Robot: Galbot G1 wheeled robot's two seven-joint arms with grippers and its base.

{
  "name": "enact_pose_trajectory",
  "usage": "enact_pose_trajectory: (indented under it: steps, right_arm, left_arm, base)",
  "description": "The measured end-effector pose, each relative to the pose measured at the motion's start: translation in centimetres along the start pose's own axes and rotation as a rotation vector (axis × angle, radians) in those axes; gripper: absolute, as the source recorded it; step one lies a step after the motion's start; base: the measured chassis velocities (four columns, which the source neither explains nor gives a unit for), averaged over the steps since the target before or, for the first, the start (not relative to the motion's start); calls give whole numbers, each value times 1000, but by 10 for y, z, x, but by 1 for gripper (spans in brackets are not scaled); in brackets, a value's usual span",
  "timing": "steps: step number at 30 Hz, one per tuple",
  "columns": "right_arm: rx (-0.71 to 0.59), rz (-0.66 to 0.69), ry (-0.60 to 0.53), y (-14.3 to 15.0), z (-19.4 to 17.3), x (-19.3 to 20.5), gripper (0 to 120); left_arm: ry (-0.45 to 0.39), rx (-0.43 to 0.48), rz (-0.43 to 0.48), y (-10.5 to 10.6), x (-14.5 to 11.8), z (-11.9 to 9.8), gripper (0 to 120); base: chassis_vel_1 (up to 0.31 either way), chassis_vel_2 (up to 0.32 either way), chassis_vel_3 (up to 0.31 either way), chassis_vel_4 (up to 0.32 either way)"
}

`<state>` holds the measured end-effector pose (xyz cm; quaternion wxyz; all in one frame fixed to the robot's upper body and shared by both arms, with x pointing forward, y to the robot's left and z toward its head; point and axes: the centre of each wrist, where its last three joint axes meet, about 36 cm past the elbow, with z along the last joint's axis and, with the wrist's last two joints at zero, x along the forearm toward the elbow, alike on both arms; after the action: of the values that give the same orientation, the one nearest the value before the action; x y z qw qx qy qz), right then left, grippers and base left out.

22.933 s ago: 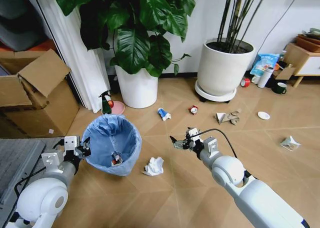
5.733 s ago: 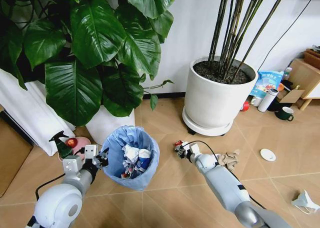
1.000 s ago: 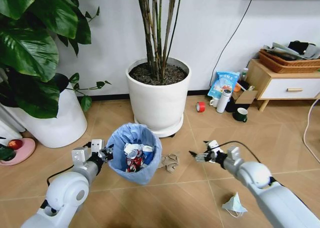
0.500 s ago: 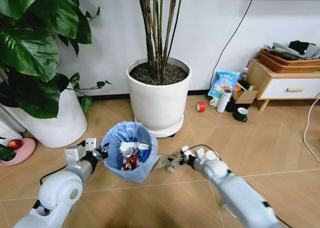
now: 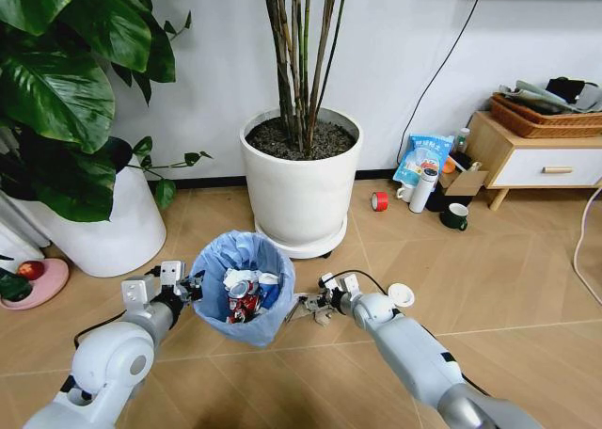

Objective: Pick up the trash bin and place the garbage on the floor into it.

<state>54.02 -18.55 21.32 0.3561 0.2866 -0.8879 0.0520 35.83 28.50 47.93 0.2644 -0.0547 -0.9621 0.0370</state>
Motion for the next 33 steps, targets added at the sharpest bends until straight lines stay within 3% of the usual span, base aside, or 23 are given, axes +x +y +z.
enact_pose_trajectory:
  steps: [12,33]
  right_arm:
    - [2,16,30,-2,19,-3,99]
    - [-11,40,17,1,31,-2,20]
  left_arm:
    - [-3,-1,10,-3,0,-1,0]
    - [-14,-10,12,-4,2,-4,0]
  base:
    - [0,0,0,0]
    - [0,0,0,0]
